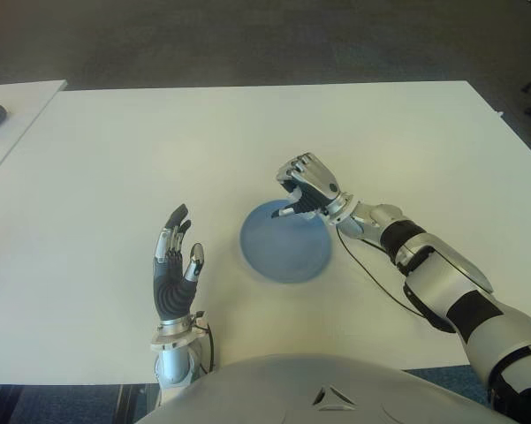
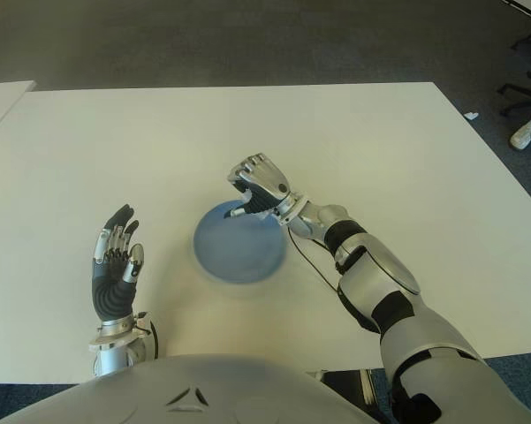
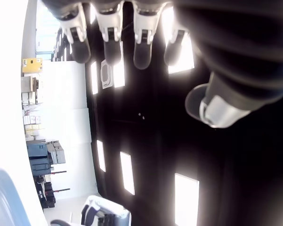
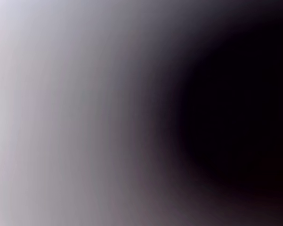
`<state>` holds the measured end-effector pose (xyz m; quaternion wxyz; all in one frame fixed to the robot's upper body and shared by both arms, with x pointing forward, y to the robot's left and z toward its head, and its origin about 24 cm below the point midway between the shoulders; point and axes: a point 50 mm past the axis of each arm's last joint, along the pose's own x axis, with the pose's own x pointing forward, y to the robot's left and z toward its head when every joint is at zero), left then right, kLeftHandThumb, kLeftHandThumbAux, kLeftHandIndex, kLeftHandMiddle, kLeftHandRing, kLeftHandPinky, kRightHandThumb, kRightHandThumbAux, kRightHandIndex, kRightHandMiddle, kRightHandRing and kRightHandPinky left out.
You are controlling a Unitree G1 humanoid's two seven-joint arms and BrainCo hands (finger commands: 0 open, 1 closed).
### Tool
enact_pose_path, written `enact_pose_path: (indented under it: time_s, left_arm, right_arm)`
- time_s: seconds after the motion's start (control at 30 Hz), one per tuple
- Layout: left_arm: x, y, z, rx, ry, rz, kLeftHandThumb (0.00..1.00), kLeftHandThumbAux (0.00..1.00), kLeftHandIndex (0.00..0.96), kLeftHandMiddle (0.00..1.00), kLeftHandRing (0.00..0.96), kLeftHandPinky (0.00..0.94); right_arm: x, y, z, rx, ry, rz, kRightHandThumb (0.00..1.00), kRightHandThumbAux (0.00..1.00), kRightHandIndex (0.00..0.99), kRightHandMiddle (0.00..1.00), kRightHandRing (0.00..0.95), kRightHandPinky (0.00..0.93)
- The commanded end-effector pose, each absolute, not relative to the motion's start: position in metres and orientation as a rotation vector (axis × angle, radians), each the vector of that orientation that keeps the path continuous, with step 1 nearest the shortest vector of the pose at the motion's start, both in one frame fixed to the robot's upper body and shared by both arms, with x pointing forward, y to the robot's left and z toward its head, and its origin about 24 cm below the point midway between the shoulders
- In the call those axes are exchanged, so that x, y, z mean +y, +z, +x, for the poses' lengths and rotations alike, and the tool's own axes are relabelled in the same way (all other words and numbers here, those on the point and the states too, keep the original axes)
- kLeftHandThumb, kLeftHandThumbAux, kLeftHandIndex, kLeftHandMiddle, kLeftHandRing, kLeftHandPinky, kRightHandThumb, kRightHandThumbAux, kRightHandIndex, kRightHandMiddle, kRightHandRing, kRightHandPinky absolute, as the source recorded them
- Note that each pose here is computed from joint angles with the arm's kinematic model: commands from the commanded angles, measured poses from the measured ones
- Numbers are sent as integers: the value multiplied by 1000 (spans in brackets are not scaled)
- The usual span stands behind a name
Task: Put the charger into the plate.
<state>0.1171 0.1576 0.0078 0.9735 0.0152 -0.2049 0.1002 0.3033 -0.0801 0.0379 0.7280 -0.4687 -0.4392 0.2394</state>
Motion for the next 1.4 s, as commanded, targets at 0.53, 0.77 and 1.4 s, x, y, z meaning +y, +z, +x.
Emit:
enact_pose_path:
  time_s: [0.53,0.77,1.4]
  left_arm:
    - [143,2,139,-408,167,44,209,593,139,109,101,132]
    - [141,1,138,-401,165,41,231,593,141,109,99,126]
    - [139,0,142,-391,178,30,259,561,157,118,103,128]
  right_arm:
    - [-60,19,290,-959,656,-1096,878,671,822,872,880,884]
    - [-56,11,287,-934,701,-1126,877,664,817,868,874,877]
    - [-55,1,278,-869,733,-1093,771,660,796,862,865,867]
